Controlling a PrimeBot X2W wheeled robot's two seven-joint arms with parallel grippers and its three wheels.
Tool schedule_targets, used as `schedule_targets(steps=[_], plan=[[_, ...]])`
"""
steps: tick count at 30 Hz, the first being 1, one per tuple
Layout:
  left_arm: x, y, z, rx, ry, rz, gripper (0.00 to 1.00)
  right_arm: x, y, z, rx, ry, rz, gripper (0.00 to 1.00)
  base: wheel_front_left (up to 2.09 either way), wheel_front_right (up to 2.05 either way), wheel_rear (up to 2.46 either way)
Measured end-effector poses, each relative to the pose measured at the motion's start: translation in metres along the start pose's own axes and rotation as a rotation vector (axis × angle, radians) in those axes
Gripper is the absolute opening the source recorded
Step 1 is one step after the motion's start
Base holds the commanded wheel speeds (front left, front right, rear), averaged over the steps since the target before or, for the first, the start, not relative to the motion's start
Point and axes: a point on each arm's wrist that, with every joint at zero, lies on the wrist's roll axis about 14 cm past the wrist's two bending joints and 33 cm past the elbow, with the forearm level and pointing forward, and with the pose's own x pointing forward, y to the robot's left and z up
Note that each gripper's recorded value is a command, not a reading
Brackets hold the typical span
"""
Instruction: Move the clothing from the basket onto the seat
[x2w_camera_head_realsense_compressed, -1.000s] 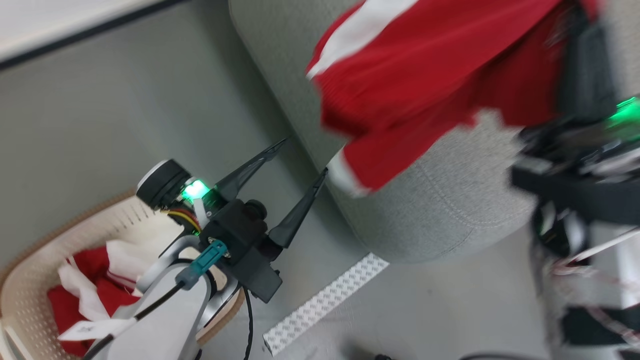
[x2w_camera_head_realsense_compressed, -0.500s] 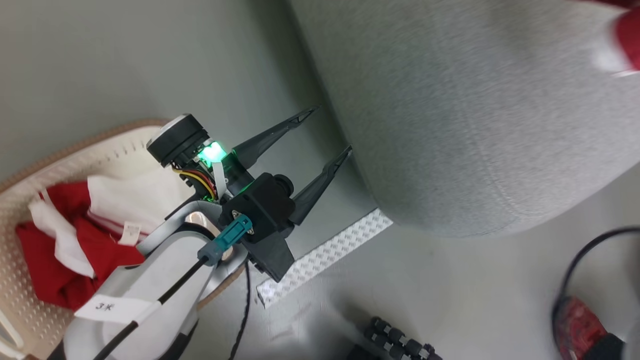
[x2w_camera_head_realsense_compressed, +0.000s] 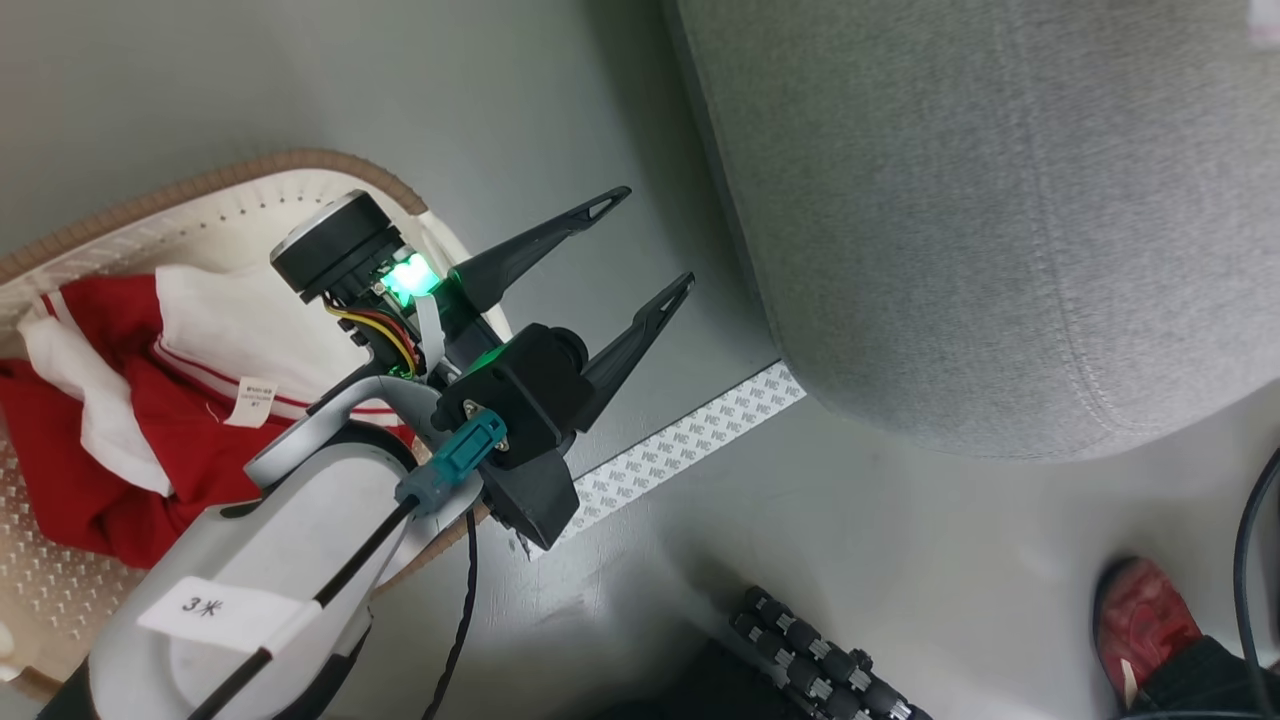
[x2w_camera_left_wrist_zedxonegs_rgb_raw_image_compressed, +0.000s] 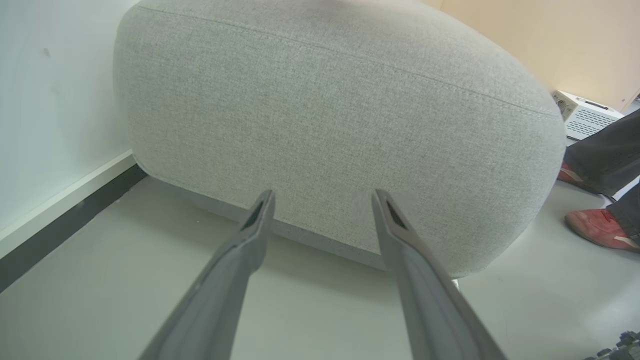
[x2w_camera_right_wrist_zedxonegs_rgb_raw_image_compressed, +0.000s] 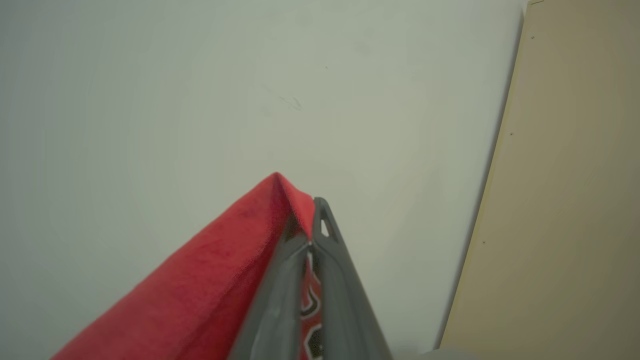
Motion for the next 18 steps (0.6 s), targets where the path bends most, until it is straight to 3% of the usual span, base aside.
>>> schedule_targets(steps=[10,17,18], plan=[[-0.007,0.000,-0.020,-0.026,0.043,-0.006,1.00,-0.051,-0.012,-0.116,-0.008,0.365,-0.092,0.00,0.00,0.00,0.00],[-0.005,-0.002,-0.016,-0.034,0.042,-0.011,1.00,-0.077,0.001,-0.151,0.017,0.505,-0.082,0.00,0.00,0.00,0.00],[-0.005,-0.002,-0.015,-0.035,0.041,-0.011,1.00,-0.083,0.002,-0.157,0.018,0.531,-0.085,0.05,0.00,0.00,0.00]])
